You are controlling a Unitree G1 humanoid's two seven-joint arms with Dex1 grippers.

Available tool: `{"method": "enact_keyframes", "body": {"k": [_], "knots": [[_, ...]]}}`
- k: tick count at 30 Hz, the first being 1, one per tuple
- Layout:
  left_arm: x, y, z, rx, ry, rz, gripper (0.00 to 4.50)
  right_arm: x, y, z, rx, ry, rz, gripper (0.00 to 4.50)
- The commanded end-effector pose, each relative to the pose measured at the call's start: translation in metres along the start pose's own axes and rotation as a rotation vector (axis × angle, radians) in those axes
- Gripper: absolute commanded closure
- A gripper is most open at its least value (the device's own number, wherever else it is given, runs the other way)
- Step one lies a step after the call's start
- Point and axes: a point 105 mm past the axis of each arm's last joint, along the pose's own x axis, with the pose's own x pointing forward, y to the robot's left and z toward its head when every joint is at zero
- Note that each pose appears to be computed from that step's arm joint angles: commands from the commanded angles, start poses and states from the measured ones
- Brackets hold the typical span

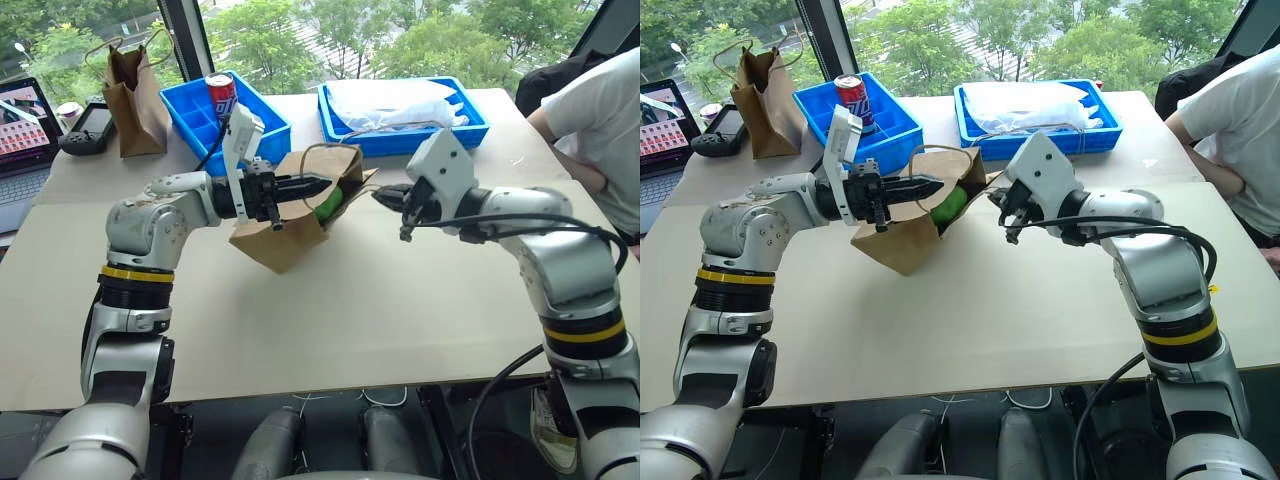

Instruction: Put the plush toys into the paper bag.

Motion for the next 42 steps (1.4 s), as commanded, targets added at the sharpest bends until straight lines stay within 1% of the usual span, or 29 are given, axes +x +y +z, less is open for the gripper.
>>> {"method": "enact_keyframes", "body": {"k": [1, 7, 9, 12, 16, 20, 21, 22, 23, 24, 25, 26, 27, 28, 29, 30, 31, 33, 35, 37, 39, 41, 42], "knots": [[0.003, 0.009, 0.024, 0.091, -0.083, 0.059, 4.5, -0.012, -0.02, 0.037, -0.115, -0.089, -0.067, 4.48], [0.002, 0.019, 0.027, 0.117, -0.113, 0.115, 4.5, -0.016, -0.015, 0.058, -0.158, -0.121, -0.028, 4.48], [0.002, 0.017, 0.024, 0.108, -0.115, 0.111, 4.5, -0.016, -0.005, 0.057, -0.151, -0.113, 0.026, 4.48], [-0.001, 0.011, 0.014, 0.079, -0.09, 0.096, 4.5, -0.015, 0.01, 0.052, -0.135, -0.086, 0.115, 4.48], [-0.006, 0.0, -0.001, 0.017, -0.016, 0.05, 4.5, -0.018, 0.026, 0.045, -0.141, -0.043, 0.219, 4.48], [-0.009, -0.005, 0.0, -0.008, -0.005, 0.032, 4.5, -0.02, 0.027, 0.045, -0.13, -0.045, 0.233, 4.48], [-0.011, -0.007, 0.001, -0.005, -0.005, 0.022, 4.5, -0.021, 0.024, 0.048, -0.123, -0.056, 0.226, 4.48], [-0.012, -0.01, 0.004, -0.039, -0.02, -0.003, 4.5, -0.022, 0.02, 0.05, -0.119, -0.068, 0.212, 4.48], [-0.014, -0.01, 0.006, -0.062, -0.034, -0.003, 4.21, -0.024, 0.016, 0.053, -0.114, -0.077, 0.203, 3.86], [-0.017, -0.009, 0.009, -0.079, -0.043, 0.001, 3.92, -0.027, 0.011, 0.055, -0.116, -0.086, 0.192, 3.71], [-0.018, -0.008, 0.011, -0.089, -0.047, 0.008, 3.65, -0.029, 0.008, 0.057, -0.119, -0.092, 0.186, 3.33], [-0.019, -0.007, 0.011, -0.087, -0.042, 0.011, 3.36, -0.031, 0.006, 0.059, -0.116, -0.098, 0.184, 3.04], [-0.021, -0.006, 0.012, -0.081, -0.041, 0.017, 2.93, -0.034, 0.003, 0.061, -0.115, -0.104, 0.181, 2.65], [-0.024, -0.004, 0.015, -0.078, -0.045, 0.027, 2.65, -0.038, -0.001, 0.062, -0.114, -0.106, 0.177, 2.37], [-0.027, -0.002, 0.017, -0.076, -0.047, 0.035, 2.18, -0.041, -0.004, 0.063, -0.113, -0.108, 0.174, 1.95], [-0.029, 0.0, 0.019, -0.071, -0.05, 0.041, 1.94, -0.043, -0.006, 0.064, -0.113, -0.109, 0.172, 1.71], [-0.032, 0.001, 0.022, -0.069, -0.057, 0.043, 1.48, -0.046, -0.01, 0.065, -0.111, -0.114, 0.165, 1.29], [-0.04, 0.003, 0.033, -0.063, -0.091, 0.039, 0.78, -0.053, -0.016, 0.072, -0.092, -0.145, 0.149, 0.62], [-0.056, 0.004, 0.048, -0.049, -0.147, 0.038, 0.07, -0.066, -0.027, 0.086, -0.073, -0.211, 0.111, 0.0], [-0.067, 0.004, 0.055, -0.031, -0.17, 0.038, 0.03, -0.074, -0.031, 0.092, -0.051, -0.243, 0.096, 0.0], [-0.08, 0.004, 0.056, -0.032, -0.196, 0.035, 0.03, -0.083, -0.03, 0.091, -0.018, -0.238, 0.112, 0.0], [-0.099, 0.008, 0.057, -0.153, -0.295, 0.016, 0.03, -0.09, -0.028, 0.085, 0.011, -0.232, 0.118, 0.0], [-0.105, 0.012, 0.042, -0.166, -0.27, 0.043, 0.01, -0.09, -0.027, 0.078, 0.03, -0.218, 0.117, 0.26]]}}
